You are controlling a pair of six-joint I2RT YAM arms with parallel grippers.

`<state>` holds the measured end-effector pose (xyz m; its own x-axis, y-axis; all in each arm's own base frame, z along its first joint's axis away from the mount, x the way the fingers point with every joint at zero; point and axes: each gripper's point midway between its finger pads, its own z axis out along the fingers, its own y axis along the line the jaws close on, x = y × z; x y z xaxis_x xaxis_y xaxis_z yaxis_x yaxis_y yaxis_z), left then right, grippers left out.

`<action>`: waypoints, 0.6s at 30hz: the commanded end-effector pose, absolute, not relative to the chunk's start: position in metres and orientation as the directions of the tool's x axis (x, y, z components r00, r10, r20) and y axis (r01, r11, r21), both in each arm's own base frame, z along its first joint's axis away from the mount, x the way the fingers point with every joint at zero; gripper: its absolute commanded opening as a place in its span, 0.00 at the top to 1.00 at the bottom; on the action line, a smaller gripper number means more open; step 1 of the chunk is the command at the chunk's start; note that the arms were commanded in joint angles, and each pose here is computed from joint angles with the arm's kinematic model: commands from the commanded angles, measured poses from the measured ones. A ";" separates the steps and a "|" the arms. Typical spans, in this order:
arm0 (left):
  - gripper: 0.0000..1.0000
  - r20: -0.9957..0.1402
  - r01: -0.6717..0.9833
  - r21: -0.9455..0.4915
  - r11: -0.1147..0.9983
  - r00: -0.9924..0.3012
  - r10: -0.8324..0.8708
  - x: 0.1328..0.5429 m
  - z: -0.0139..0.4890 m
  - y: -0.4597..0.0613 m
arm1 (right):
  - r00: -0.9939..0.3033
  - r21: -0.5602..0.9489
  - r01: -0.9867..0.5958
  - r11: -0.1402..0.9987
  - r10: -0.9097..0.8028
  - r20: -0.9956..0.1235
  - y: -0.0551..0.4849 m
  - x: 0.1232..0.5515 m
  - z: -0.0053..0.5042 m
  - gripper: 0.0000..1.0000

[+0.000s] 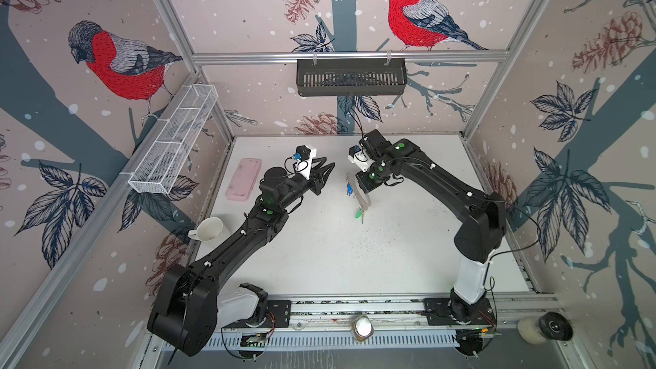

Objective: Attach keys to a key ring
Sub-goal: Place the keyring at the center of the table.

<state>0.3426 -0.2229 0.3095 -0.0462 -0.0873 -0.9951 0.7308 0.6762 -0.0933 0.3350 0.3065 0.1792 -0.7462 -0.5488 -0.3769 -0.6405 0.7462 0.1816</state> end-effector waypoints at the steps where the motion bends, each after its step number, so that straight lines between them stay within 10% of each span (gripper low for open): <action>1: 0.62 -0.994 0.709 -0.083 0.700 -0.007 -0.110 0.343 0.322 -0.216 | -0.796 0.272 -0.596 0.755 -0.511 -0.326 0.317 0.334 0.172 1.00; 18: 0.62 -0.994 0.668 -0.063 0.742 0.026 -0.107 0.325 0.334 -0.198 | -0.871 0.587 -0.488 0.645 -0.317 -0.376 0.397 0.381 0.194 1.00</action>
<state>0.3249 -0.2017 0.3311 0.0116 -0.1125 -0.9936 0.6800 0.7294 -0.0746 0.3833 0.3815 0.1829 -0.8580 -0.3434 -0.3818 -0.5050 0.6995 0.5056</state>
